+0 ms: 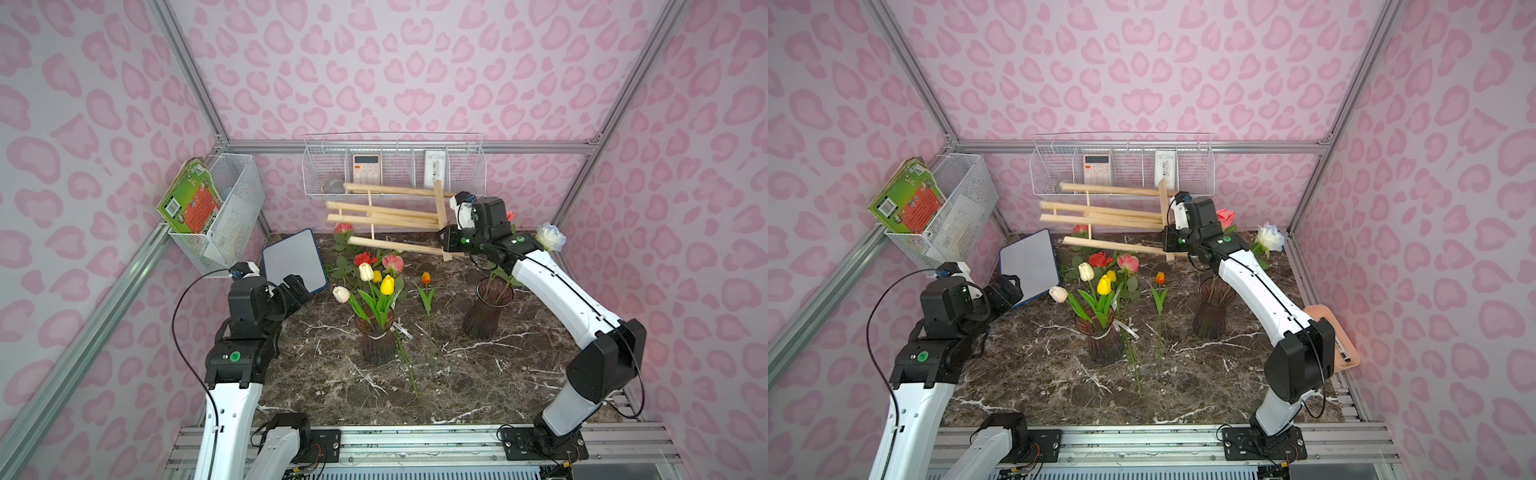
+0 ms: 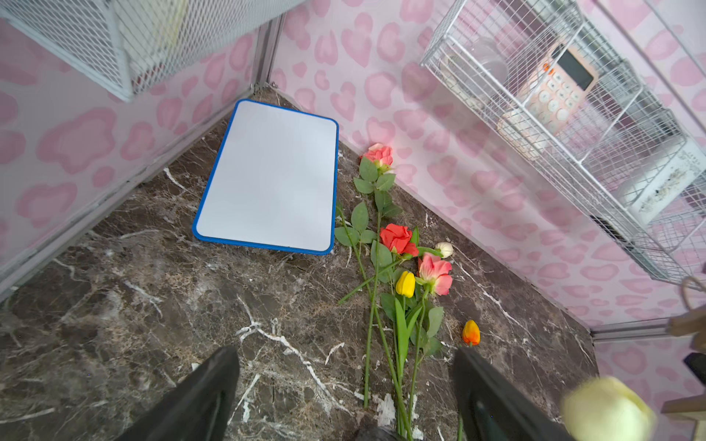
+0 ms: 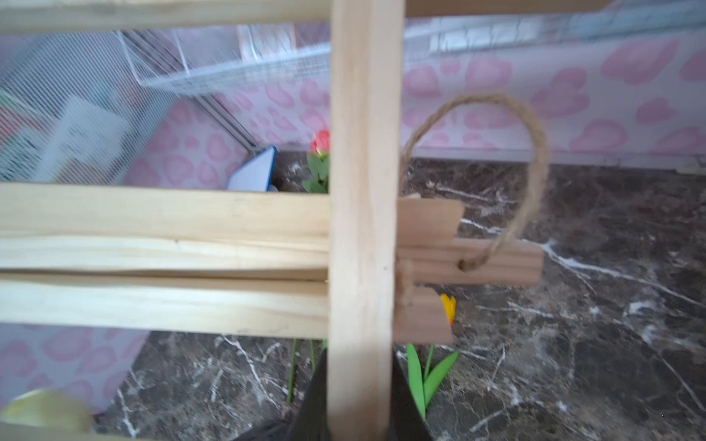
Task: Arrange the flowers in different vases according to their variety
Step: Pick up the distractor at the center of the board, then place the distractor at the corner of the board.
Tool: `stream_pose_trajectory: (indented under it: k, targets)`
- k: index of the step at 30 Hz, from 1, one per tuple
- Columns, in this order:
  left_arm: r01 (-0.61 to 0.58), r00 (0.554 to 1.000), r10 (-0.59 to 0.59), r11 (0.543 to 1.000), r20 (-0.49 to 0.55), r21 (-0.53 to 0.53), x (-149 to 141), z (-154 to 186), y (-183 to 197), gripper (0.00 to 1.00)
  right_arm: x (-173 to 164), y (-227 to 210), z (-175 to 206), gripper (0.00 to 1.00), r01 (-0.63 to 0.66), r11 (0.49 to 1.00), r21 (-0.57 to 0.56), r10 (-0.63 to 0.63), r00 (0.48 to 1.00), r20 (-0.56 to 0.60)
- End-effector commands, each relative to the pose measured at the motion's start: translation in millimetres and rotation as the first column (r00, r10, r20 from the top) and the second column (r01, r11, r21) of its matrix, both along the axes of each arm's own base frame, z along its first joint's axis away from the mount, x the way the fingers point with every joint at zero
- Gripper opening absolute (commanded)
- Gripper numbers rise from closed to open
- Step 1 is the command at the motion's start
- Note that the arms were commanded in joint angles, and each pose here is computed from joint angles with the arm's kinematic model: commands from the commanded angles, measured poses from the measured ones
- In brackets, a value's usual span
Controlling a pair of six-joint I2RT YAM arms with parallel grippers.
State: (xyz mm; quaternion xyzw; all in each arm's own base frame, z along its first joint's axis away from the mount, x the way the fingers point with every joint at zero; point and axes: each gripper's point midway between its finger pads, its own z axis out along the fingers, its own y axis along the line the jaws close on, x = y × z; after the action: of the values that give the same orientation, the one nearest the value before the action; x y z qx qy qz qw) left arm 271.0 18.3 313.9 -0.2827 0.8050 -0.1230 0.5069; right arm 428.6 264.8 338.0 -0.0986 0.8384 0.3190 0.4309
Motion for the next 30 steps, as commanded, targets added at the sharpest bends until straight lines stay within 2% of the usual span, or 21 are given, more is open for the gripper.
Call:
stream_pose_trajectory:
  k: [1,7,9,11,15,22,26,28,30]
  targets:
    - [-0.005,1.0,0.005,1.0,-0.017,0.026,-10.1,4.4,2.7,0.92,-5.6,-13.5,89.1,0.0,-0.037,0.976,0.215,0.004,0.988,0.153]
    - [0.007,1.0,-0.007,1.0,-0.02,0.02,-8.4,4.1,0.5,0.92,-16.6,-108.9,175.6,0.0,0.138,0.926,0.352,-0.24,0.934,0.265]
    - [0.013,1.0,-0.012,1.0,-0.027,0.017,-5.9,0.6,-0.5,0.92,-19.3,-149.8,189.0,0.0,0.259,0.89,0.375,-0.37,0.89,0.264]
    - [0.019,0.999,-0.019,1.0,-0.033,0.013,-2.7,-3.2,-1.7,0.92,-21.6,-193.9,190.9,0.0,0.402,0.83,0.386,-0.51,0.826,0.238]
    - [0.037,0.998,-0.036,0.999,-0.056,0.003,5.8,-13.7,-4.7,0.92,-24.8,-277.7,165.4,0.0,0.642,0.661,0.39,-0.724,0.681,0.107]
    - [0.054,0.993,-0.053,0.999,-0.102,0.008,17.8,-33.8,-6.2,0.92,-22.9,-382.8,91.9,0.0,0.882,0.367,0.296,-0.894,0.422,-0.149]
    - [0.056,0.991,-0.054,0.998,-0.121,0.008,24.5,-45.1,-6.3,0.92,-25.8,-412.3,47.6,0.0,0.946,0.245,0.211,-0.928,0.292,-0.233]
    - [0.055,0.989,-0.054,0.998,-0.139,0.004,28.4,-52.9,-6.2,0.92,-26.4,-421.8,23.9,0.0,0.969,0.199,0.149,-0.937,0.233,-0.26]
    - [0.057,0.986,-0.058,0.998,-0.153,-0.008,32.5,-61.5,-7.4,0.92,-23.2,-427.2,-0.7,0.0,0.981,0.176,0.088,-0.938,0.194,-0.287]
